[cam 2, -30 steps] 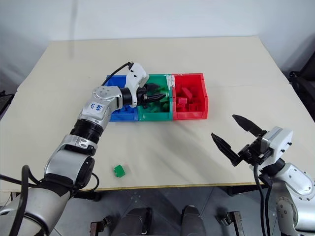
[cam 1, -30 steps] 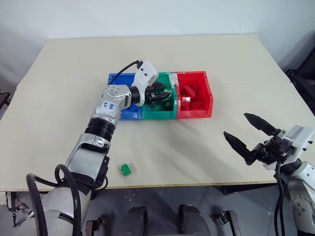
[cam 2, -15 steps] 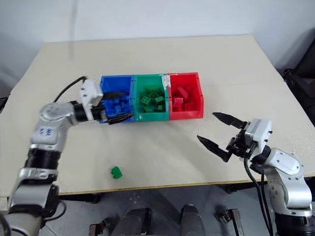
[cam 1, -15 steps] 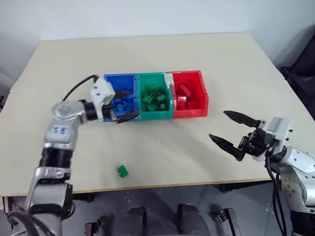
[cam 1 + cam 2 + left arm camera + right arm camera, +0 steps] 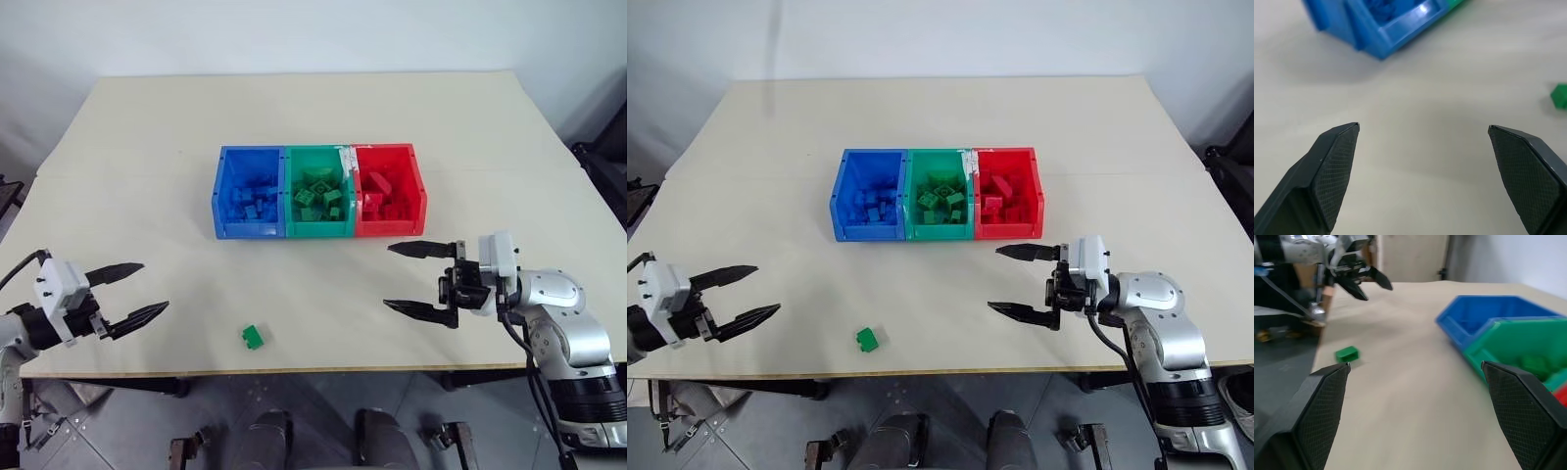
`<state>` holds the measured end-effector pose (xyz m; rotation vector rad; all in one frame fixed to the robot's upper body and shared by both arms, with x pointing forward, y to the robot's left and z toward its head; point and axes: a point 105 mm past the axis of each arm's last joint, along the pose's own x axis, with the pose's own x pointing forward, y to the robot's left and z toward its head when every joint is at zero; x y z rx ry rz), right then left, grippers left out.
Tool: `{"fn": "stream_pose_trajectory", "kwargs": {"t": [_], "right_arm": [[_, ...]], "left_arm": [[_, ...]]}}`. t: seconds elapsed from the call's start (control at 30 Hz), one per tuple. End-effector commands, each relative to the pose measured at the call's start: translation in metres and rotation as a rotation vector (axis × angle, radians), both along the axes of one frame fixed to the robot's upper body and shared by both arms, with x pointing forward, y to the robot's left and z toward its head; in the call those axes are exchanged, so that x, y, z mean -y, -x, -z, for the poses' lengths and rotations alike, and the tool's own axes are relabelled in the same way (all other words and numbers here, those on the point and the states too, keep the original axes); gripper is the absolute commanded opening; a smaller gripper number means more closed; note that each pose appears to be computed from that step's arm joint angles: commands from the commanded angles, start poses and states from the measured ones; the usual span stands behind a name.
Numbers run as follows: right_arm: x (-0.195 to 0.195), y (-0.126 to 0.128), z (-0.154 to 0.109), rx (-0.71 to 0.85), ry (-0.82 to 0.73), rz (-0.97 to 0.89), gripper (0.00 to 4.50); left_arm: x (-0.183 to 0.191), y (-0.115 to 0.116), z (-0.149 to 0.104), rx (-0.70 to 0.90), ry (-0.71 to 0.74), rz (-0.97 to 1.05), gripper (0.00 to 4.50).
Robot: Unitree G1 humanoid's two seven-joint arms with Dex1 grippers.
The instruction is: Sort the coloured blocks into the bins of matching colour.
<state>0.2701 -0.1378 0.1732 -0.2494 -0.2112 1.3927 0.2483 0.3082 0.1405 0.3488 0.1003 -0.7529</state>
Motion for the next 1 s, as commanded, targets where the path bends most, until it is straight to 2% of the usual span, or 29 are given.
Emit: {"fn": "stream_pose_trajectory", "kwargs": {"t": [0.03, 0.13, 0.27, 0.43, 0.6, 0.8, 1.0], "right_arm": [[0.001, 0.001, -0.001, 0.008, 0.012, -0.026, 4.50], [0.007, 0.000, -0.001, 0.008, 0.027, -0.017, 4.50], [0.019, 0.002, -0.001, 0.021, 0.058, 0.006, 4.50], [0.034, 0.016, 0.008, -0.024, 0.135, 0.001, 4.50], [0.042, 0.029, 0.012, -0.059, 0.167, 0.025, 4.50], [0.047, 0.038, 0.012, -0.072, 0.166, 0.078, 4.50], [0.047, 0.044, 0.015, -0.076, 0.155, 0.120, 4.50]], "left_arm": [[0.009, 0.008, -0.016, 0.065, -0.008, 0.040, 4.47], [0.026, 0.009, -0.017, 0.043, -0.022, 0.113, 4.47], [0.064, 0.013, -0.013, -0.029, -0.090, 0.326, 4.47], [0.104, 0.014, -0.007, -0.061, -0.183, 0.591, 4.47], [0.121, 0.005, 0.015, -0.126, -0.366, 0.818, 4.47], [0.129, -0.016, 0.026, -0.135, -0.525, 0.921, 4.47], [0.142, -0.030, 0.034, -0.118, -0.561, 0.956, 4.47]]}}
